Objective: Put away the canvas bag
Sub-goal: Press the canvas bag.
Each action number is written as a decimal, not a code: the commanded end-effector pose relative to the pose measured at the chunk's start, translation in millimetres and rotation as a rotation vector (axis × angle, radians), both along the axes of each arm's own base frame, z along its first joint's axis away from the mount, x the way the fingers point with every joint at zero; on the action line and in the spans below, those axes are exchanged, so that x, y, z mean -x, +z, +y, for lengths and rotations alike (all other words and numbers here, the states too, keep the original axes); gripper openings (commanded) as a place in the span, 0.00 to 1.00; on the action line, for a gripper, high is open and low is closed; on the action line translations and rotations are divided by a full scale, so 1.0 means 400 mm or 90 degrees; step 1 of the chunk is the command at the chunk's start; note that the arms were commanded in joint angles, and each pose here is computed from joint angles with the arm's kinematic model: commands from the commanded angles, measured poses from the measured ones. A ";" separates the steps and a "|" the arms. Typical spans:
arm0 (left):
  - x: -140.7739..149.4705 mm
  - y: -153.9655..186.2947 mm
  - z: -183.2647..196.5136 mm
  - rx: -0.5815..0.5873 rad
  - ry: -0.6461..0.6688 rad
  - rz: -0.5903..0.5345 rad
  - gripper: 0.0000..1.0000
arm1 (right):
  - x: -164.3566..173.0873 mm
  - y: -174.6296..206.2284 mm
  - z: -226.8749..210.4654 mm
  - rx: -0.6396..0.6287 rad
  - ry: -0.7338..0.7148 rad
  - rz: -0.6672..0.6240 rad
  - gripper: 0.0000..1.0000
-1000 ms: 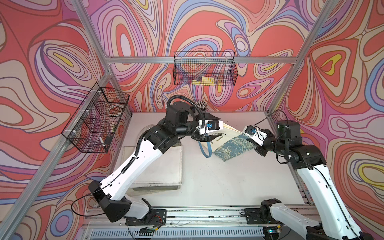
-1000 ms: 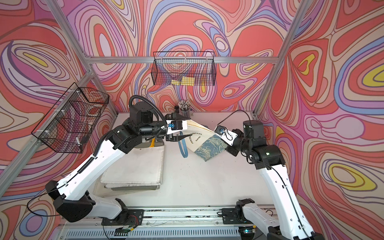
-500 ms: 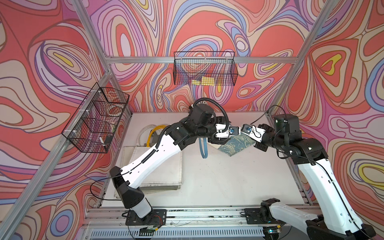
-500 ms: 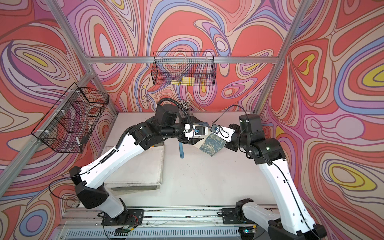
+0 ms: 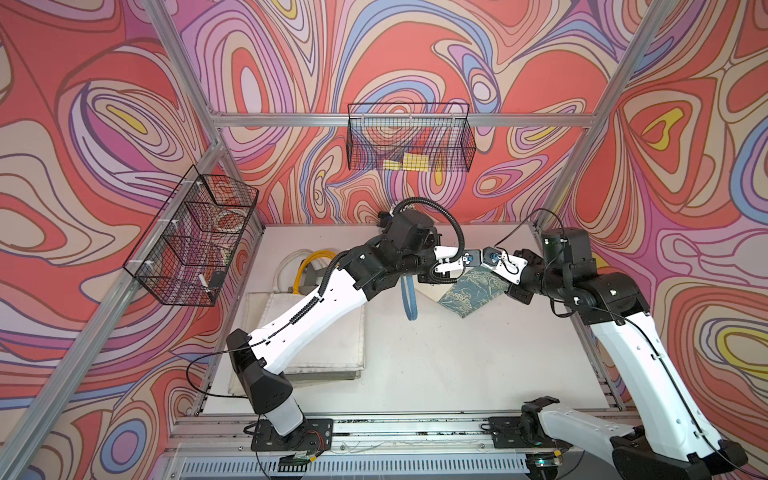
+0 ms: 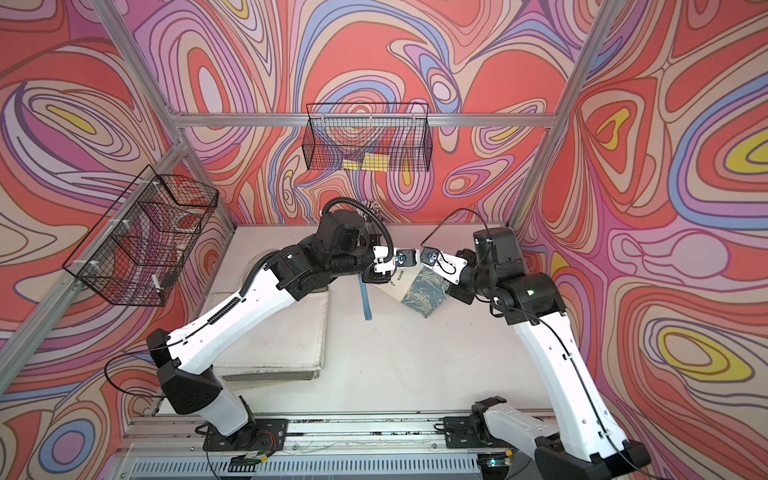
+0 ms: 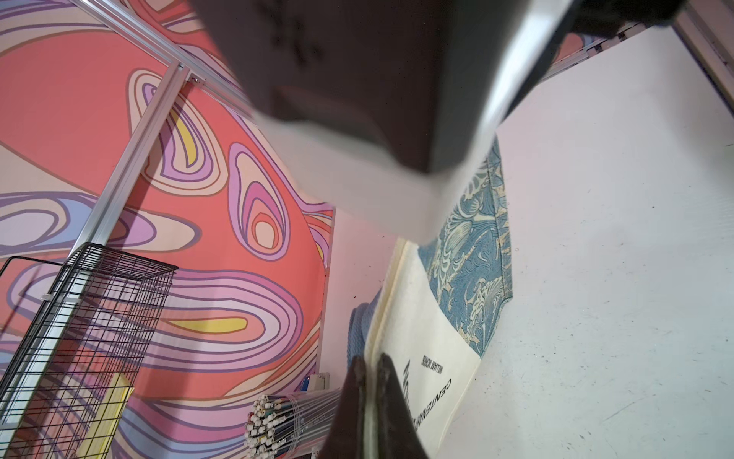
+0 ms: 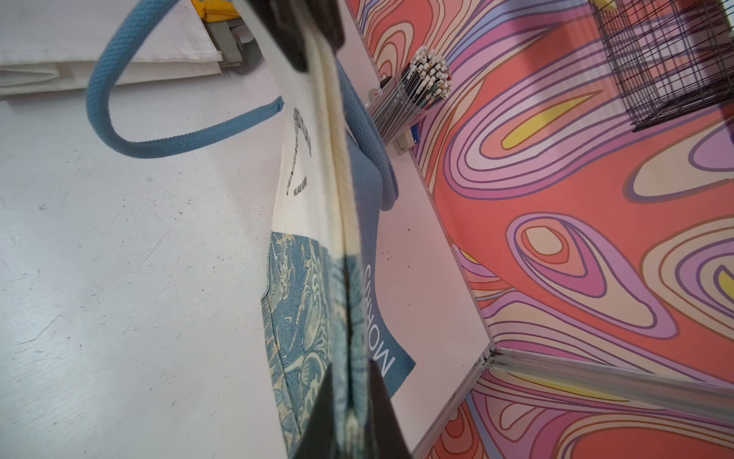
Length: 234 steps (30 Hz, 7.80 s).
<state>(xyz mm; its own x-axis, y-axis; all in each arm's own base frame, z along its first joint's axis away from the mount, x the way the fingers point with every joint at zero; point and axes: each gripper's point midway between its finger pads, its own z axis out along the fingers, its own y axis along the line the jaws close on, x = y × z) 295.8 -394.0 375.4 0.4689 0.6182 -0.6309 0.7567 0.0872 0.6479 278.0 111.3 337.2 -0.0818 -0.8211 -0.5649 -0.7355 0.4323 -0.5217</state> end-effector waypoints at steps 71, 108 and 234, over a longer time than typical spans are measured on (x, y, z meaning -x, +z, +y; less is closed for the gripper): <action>0.103 0.045 0.009 0.055 -0.107 0.023 0.73 | 0.051 0.050 0.126 -0.228 0.159 -0.009 0.00; 0.152 0.204 0.166 0.219 -0.240 0.004 0.00 | 0.027 -0.078 0.079 -0.356 0.032 -0.005 0.84; 0.058 0.068 0.142 -0.007 -0.015 -0.133 0.53 | -0.001 0.044 0.031 -0.167 0.046 -0.025 0.00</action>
